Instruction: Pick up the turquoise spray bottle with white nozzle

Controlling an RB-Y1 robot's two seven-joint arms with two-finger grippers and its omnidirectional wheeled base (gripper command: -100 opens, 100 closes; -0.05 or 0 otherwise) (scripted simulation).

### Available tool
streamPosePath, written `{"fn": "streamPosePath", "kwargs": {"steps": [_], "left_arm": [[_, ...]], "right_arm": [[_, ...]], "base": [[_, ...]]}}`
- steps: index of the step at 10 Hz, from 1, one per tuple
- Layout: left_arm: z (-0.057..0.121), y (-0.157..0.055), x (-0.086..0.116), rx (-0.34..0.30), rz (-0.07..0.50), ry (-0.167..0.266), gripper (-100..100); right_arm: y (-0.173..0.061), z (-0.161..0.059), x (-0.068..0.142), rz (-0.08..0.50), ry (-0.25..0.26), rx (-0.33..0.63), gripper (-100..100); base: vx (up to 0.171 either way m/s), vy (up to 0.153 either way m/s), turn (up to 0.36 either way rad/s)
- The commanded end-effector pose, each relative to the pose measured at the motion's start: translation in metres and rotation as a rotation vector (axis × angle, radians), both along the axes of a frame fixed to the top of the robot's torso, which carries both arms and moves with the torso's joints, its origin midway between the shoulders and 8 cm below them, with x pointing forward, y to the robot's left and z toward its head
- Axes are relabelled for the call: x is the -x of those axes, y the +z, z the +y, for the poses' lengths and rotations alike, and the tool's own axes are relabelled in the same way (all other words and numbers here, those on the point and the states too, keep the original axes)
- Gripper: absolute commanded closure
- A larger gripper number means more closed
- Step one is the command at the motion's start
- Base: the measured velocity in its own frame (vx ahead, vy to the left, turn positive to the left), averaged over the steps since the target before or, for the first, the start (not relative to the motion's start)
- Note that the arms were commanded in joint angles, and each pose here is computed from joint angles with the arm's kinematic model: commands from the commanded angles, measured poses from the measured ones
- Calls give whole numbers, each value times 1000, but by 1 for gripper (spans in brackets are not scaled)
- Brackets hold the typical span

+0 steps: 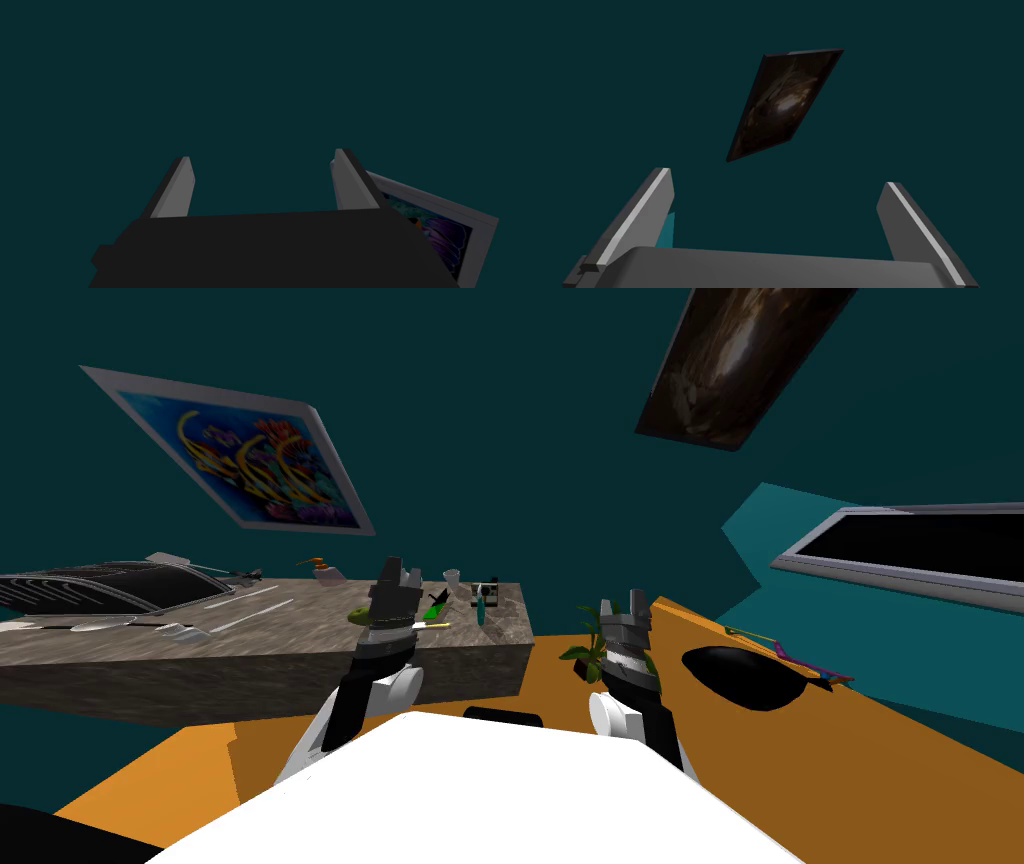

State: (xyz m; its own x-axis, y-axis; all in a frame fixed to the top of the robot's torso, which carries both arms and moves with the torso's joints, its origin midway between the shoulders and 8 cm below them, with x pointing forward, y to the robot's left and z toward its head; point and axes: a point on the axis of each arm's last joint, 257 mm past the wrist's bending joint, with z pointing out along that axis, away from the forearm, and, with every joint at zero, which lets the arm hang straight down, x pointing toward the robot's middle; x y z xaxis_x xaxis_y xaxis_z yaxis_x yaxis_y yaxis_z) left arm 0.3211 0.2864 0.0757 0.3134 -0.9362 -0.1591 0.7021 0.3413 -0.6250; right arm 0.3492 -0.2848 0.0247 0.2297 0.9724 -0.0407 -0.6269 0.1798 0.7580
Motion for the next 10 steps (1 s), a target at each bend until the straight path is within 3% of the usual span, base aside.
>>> {"fn": "streamPosePath", "kwargs": {"steps": [1,5,10], "left_arm": [[-3,-4,-3,-40,19,-3,-100],[-2,-24,-18,-169,103,29,-100],[23,-67,-40,-330,247,152,-100]], "right_arm": [[0,0,0,0,0,0,0],[0,0,0,0,0,0,0],[0,0,0,0,0,0,0]], "base": [[-8,-16,-21],[-34,-66,-37],[-53,-120,-58]]}}
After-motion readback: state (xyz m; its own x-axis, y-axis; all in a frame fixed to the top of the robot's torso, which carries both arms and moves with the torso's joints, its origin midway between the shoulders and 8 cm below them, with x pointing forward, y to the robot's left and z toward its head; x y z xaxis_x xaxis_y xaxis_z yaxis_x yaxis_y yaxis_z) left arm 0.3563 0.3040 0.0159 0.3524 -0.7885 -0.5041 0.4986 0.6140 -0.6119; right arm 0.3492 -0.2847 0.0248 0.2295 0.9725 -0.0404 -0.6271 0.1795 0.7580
